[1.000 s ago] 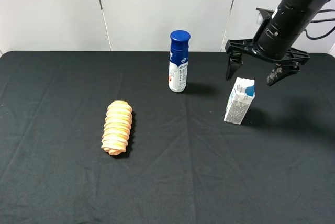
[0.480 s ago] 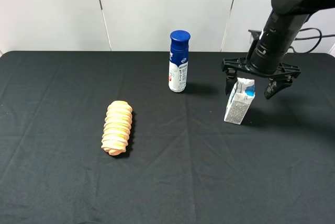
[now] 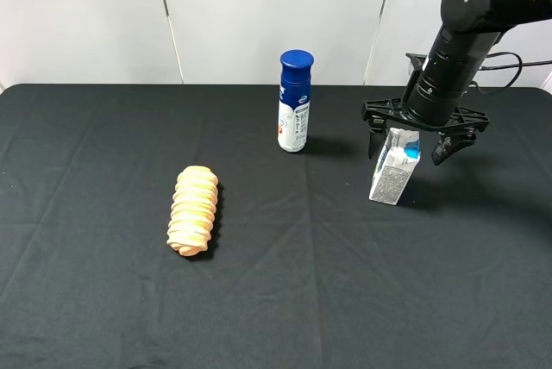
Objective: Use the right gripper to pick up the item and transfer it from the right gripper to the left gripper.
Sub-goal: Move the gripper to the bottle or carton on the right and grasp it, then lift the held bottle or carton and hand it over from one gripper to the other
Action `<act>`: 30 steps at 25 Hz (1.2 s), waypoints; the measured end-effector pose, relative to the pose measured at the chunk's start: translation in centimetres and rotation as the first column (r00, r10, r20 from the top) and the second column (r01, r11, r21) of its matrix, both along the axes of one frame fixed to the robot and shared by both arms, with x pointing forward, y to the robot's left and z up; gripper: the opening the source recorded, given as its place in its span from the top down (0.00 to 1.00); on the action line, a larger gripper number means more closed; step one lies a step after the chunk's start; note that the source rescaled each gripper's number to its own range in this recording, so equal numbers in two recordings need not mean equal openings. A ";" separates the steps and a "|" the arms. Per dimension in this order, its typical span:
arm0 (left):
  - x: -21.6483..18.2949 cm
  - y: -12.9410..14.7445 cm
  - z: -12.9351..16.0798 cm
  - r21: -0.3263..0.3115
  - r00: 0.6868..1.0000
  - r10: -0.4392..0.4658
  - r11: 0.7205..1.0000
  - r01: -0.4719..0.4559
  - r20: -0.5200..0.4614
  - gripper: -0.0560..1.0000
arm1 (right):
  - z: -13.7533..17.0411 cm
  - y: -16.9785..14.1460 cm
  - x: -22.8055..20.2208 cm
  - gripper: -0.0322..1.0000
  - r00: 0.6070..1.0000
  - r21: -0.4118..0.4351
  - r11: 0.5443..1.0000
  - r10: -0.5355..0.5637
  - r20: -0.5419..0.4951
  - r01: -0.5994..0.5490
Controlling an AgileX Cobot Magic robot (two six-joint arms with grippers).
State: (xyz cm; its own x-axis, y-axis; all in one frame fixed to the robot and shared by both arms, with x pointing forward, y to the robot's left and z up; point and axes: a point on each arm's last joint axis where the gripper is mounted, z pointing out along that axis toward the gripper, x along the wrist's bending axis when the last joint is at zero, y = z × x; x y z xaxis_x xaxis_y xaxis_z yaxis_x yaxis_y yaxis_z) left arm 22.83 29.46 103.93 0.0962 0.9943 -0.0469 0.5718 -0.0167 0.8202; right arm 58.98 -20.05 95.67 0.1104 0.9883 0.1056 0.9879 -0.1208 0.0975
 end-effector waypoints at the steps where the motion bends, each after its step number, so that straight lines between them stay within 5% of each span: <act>1: 0.0 0.0 0.0 0.000 1.000 0.000 1.000 0.000 0.000 0.06 | 0.0 0.0 0.0 0.00 1.000 0.000 1.000 0.000 0.000 0.000; 9: 0.0 0.0 0.0 0.000 1.000 0.000 1.000 0.000 0.000 0.06 | 0.0 0.0 0.0 0.04 1.000 0.000 1.000 -0.003 -0.002 0.003; 11: 0.0 0.0 0.0 0.000 1.000 0.000 1.000 0.000 0.000 0.06 | 0.0 0.0 -0.1 0.41 1.000 0.001 1.000 -0.025 -0.010 0.025; 13: 0.0 0.0 0.0 0.000 1.000 0.000 1.000 0.000 0.000 0.06 | 0.0 0.0 -0.1 0.97 0.998 0.009 0.998 -0.054 -0.014 0.055; 30: 0.0 0.0 0.0 0.000 1.000 0.000 1.000 0.000 0.000 0.06 | 2.5 0.5 0.8 0.92 0.999 0.023 0.999 -0.028 -0.028 0.028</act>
State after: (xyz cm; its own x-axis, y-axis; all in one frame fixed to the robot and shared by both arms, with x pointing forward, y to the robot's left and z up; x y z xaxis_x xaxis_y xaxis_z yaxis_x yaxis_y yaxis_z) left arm 22.83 29.46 103.93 0.0962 0.9943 -0.0469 0.5718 -0.0167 0.8202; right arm 59.77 -19.58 98.14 0.1411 0.9821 0.1248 0.9864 -0.1502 0.0670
